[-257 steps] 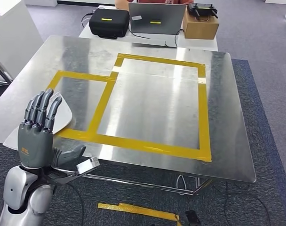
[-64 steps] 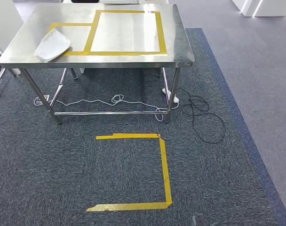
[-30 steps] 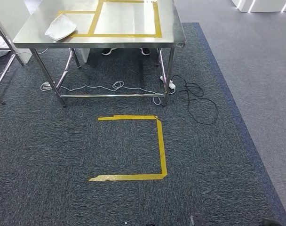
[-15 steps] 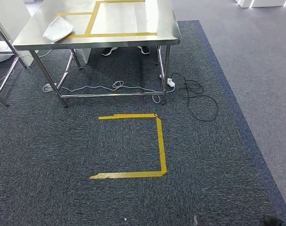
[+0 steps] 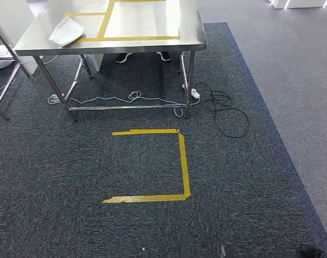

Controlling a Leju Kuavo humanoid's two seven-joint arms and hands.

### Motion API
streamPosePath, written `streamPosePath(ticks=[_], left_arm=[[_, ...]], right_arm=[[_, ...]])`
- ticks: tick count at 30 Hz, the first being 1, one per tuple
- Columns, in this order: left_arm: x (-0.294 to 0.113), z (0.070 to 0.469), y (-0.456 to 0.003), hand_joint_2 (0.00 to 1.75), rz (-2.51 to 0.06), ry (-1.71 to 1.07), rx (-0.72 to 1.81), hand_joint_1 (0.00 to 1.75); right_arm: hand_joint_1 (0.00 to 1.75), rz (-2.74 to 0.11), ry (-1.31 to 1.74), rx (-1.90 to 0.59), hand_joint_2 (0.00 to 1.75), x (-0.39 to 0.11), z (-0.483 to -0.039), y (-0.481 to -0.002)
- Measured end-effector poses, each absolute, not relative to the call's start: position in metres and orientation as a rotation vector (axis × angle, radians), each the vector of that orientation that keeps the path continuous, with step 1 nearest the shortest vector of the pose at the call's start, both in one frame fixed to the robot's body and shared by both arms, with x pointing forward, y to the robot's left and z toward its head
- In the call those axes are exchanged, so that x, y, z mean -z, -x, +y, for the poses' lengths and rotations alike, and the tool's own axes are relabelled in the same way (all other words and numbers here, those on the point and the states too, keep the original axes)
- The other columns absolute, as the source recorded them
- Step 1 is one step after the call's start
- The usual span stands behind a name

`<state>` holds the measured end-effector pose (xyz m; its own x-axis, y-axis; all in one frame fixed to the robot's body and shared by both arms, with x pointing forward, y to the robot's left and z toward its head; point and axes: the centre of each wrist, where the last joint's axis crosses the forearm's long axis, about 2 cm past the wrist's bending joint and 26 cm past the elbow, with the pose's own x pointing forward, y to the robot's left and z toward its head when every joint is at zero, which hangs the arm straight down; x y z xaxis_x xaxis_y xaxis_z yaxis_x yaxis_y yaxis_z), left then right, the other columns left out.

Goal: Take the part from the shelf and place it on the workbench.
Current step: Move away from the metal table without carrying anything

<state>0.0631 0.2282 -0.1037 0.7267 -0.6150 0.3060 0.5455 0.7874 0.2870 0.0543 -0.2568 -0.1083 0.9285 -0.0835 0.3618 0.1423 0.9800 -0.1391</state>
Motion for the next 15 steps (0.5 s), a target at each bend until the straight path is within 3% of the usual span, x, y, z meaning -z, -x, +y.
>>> streamPosePath(ticks=[15], left_arm=[[0.1033, 0.2262, -0.0644, 0.0, -0.406, -0.17, 0.648, 0.0]], right_arm=[[0.0, -0.35, 0.149, 0.178, 0.0, 0.1086, -0.2567, -0.0526]])
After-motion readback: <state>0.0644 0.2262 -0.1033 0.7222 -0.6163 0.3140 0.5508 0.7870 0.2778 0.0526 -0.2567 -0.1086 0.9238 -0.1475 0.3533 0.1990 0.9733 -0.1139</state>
